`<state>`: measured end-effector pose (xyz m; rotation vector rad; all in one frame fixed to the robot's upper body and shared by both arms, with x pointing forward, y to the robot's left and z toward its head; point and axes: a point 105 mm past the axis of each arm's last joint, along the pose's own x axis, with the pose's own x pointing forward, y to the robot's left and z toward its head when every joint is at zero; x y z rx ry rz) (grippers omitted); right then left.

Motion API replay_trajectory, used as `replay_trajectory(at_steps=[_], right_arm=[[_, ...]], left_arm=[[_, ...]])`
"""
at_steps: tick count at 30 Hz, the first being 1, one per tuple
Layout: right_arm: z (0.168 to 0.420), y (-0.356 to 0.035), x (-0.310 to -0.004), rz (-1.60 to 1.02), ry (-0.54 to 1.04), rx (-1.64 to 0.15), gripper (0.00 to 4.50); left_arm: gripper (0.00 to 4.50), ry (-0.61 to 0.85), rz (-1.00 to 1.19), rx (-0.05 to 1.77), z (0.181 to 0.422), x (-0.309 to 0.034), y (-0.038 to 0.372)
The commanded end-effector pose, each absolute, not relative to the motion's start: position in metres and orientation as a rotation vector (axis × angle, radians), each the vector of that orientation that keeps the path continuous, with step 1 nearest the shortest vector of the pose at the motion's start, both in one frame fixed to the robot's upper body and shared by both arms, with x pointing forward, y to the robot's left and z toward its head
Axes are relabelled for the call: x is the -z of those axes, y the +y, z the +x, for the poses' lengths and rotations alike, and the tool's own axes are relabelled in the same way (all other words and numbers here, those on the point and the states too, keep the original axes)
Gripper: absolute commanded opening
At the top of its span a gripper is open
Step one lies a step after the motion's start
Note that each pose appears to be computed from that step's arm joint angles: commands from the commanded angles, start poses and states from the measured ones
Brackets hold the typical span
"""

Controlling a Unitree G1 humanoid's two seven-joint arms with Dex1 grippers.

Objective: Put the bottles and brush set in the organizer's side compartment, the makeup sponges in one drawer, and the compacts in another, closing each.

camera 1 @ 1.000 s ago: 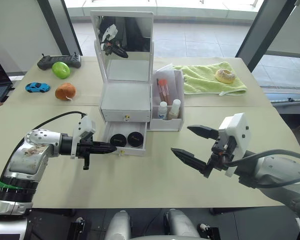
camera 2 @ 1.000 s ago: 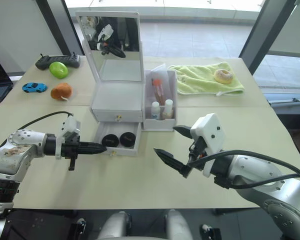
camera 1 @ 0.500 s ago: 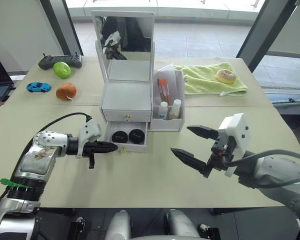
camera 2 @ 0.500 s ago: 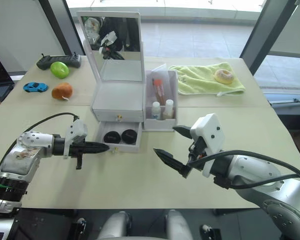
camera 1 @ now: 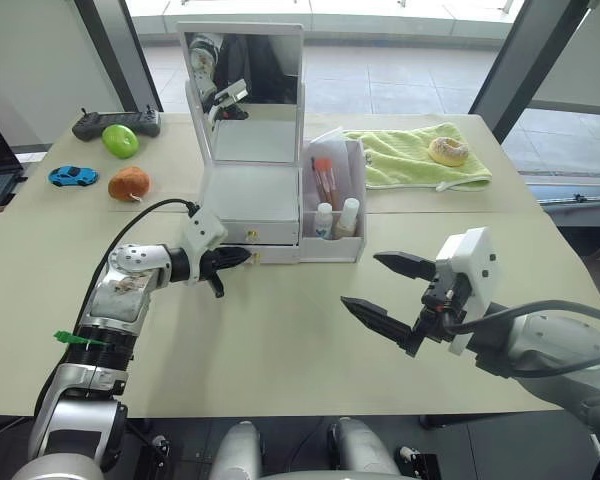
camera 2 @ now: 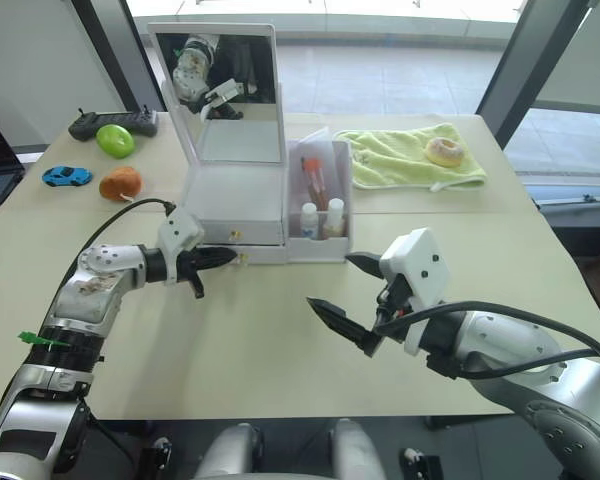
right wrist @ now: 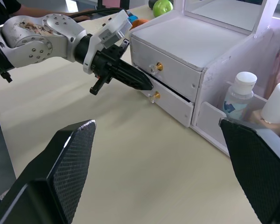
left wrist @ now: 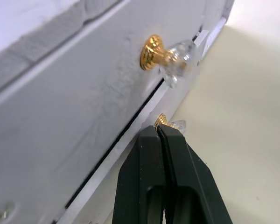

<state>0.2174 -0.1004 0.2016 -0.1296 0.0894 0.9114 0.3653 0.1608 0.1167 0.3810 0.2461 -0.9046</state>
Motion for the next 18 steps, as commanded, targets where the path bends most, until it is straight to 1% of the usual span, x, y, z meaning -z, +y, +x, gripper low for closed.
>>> replay_trajectory(at_steps=[1, 9, 15, 18], right_arm=[[0.212, -0.095, -0.210, -0.138, 0.036, -0.930, 4.50], [0.211, -0.097, -0.210, -0.137, 0.037, -0.913, 4.50], [0.211, -0.098, -0.210, -0.134, 0.038, -0.905, 4.50], [0.212, -0.099, -0.209, -0.131, 0.039, -0.907, 4.50]], left_arm=[[0.08, 0.208, 0.387, 0.887, 0.372, -0.131, 0.158], [0.08, 0.248, 0.387, 0.870, 0.375, -0.129, 0.166], [0.08, 0.250, 0.406, 0.849, 0.377, -0.135, 0.177], [0.08, 0.241, 0.404, 0.860, 0.376, -0.139, 0.175]])
